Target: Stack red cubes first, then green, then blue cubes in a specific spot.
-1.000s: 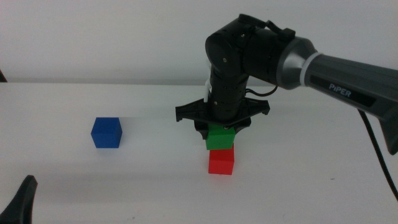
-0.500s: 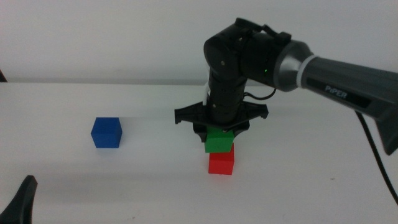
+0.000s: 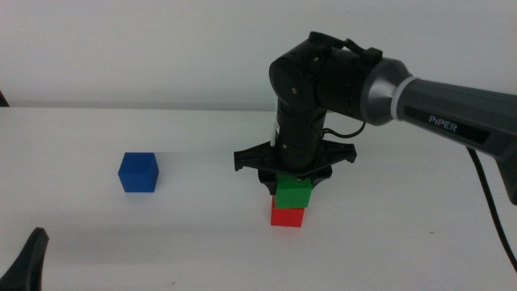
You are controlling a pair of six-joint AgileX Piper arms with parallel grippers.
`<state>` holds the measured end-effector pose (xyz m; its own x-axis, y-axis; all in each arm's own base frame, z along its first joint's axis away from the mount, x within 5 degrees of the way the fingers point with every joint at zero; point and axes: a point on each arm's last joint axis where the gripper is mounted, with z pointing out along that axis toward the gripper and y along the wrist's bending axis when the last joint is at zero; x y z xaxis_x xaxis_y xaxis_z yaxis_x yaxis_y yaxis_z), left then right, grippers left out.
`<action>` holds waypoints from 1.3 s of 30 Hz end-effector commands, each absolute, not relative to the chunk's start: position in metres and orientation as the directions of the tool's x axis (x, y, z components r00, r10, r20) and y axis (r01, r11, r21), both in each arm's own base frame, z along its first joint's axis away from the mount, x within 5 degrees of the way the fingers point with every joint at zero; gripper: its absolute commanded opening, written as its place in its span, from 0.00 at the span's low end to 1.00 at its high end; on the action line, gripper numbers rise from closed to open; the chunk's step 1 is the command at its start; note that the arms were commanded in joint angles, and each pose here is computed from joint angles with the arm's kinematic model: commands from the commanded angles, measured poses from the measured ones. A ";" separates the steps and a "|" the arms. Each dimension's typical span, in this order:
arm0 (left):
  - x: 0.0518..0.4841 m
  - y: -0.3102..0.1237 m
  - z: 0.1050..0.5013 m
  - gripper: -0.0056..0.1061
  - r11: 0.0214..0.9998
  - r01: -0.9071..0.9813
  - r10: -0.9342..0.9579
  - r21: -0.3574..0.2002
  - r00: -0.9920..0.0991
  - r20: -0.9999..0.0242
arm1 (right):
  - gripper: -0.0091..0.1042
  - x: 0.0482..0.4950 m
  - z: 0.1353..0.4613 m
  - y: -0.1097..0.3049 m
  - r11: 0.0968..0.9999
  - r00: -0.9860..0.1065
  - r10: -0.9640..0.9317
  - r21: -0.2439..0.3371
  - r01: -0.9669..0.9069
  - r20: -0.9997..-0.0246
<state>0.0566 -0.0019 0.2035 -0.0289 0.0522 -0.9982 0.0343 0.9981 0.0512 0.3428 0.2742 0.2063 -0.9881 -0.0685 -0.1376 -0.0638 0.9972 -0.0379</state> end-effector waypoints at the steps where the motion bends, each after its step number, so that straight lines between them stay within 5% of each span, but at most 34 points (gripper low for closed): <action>1: 0.055 -0.002 0.193 0.89 0.999 0.031 0.041 0.041 -0.014 -0.999 | 0.20 0.342 0.209 0.272 0.998 -0.989 -0.049 -0.051 -0.042 -0.138; 32: 0.055 -0.002 0.193 0.89 0.999 0.031 0.041 0.041 -0.014 -0.999 | 0.20 0.350 0.187 0.277 0.998 -0.987 -0.014 -0.055 -0.005 -0.158; 33: 0.055 -0.002 0.193 0.89 0.999 0.031 0.041 0.041 -0.014 -0.999 | 0.61 0.351 0.186 0.278 0.999 -0.985 -0.022 -0.040 -0.016 -0.168; 37: 0.055 -0.002 0.193 0.89 0.999 0.031 0.041 0.041 -0.014 -0.999 | 0.88 0.352 0.189 0.279 0.999 -0.983 -0.036 -0.031 -0.031 -0.179; 39: 0.055 -0.002 0.193 0.89 0.999 0.031 0.041 0.041 -0.014 -0.999 | 0.90 0.350 0.201 0.278 0.999 -0.979 -0.045 -0.016 -0.043 -0.200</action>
<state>0.0566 -0.0019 0.2035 -0.0289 0.0522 -0.9982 0.0343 0.9981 0.0512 0.3507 0.2786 0.1883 -0.9851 -0.0302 -0.1694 -0.0251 0.9992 -0.0320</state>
